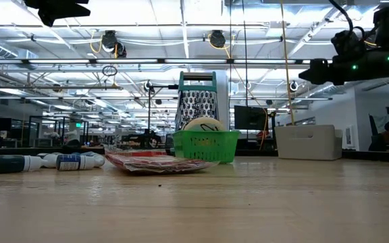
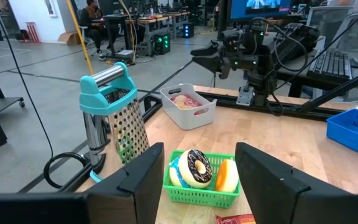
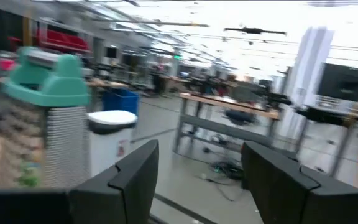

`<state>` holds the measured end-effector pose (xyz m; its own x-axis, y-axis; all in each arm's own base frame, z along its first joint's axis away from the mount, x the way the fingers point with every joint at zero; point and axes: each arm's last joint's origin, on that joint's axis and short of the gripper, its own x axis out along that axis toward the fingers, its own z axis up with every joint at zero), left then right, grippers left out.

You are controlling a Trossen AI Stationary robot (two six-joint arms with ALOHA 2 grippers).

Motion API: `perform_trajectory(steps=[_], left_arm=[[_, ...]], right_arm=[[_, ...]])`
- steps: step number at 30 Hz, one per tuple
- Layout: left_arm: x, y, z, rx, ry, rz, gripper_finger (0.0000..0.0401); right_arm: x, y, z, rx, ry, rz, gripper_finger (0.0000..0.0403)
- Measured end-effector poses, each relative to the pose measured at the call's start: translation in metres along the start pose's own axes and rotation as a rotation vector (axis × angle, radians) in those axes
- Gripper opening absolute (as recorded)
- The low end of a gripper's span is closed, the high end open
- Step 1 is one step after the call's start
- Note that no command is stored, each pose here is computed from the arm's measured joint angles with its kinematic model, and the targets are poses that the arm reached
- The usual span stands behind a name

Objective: Pick & Place Food Item
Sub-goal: Put the bottom green food coloring bottle into the blue bin

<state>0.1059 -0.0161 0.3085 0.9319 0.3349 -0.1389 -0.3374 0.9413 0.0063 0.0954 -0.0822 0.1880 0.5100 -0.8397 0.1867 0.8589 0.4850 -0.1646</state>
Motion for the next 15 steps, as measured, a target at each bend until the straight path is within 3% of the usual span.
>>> perform_trajectory(steps=[4, 10, 15], left_arm=[[0.000, 0.000, 0.000, 0.000, 0.000, 0.000, 0.0208], [0.000, 0.000, 0.000, 0.000, 0.000, 0.000, 0.0206], [0.000, 0.000, 0.000, 0.000, 0.000, 0.000, 0.0199]], right_arm=[[-0.001, 0.005, 0.001, 0.061, -0.022, 0.104, 0.0218], [-0.004, 0.013, 0.007, 0.351, -0.071, 0.374, 0.0215], [-0.006, 0.017, 0.011, 0.431, -0.085, 0.499, 0.0213]])
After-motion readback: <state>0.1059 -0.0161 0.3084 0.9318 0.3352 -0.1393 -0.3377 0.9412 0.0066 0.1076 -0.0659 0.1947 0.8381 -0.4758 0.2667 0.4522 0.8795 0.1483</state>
